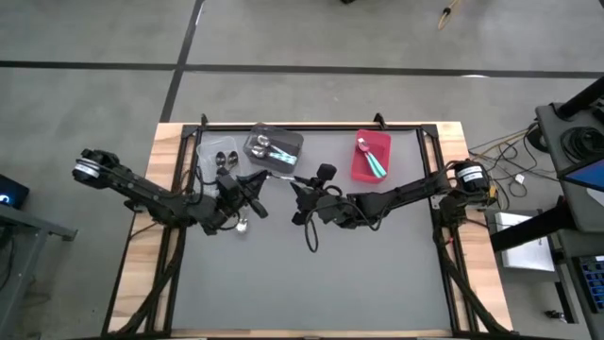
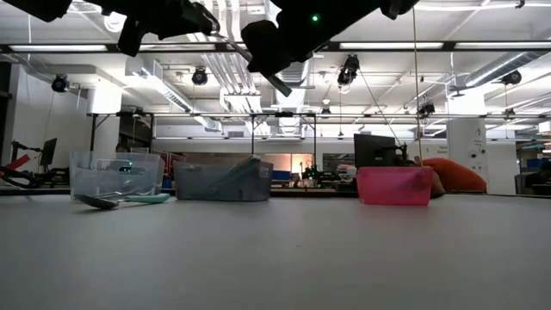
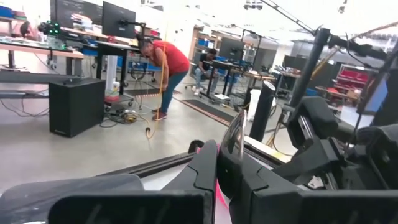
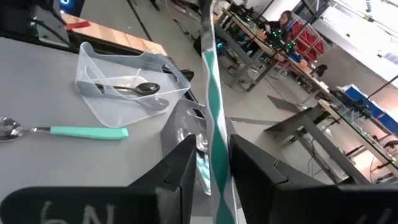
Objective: Sort silverware by color (type)
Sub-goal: Put the blue patterned spoon into the black bin
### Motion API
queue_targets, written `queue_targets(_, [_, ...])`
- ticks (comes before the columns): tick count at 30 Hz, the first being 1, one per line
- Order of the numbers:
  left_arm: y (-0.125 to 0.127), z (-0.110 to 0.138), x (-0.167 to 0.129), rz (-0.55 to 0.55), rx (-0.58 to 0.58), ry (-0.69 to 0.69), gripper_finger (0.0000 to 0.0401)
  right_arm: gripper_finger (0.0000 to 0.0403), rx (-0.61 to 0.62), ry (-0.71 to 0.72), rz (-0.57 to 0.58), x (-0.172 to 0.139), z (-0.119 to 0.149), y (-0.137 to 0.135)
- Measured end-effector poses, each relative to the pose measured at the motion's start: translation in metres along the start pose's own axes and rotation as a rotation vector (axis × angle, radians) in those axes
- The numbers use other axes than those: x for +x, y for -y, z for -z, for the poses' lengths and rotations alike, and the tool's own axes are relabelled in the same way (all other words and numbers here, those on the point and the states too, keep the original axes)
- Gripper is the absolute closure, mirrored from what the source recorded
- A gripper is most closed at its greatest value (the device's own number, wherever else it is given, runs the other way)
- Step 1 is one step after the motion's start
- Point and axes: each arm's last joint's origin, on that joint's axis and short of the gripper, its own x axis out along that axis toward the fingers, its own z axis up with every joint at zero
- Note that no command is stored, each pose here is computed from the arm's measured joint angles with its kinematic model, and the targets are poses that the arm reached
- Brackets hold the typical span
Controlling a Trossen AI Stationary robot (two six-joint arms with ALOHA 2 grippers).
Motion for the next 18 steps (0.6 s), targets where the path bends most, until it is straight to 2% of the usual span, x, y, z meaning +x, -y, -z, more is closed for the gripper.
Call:
queue_targets(10, [-0.007, -0.011, -0.003, -0.041, 0.04, 0.011, 0.0401, 0.0335, -0.013, 0.005, 0.011, 0.0, -0.002, 0.006])
queue_targets(18, [-0.007, -0.012, -0.003, -0.035, 0.042, 0.012, 0.0401, 0.0391, -0.019, -0.002, 0.017, 0.006, -0.001, 0.011])
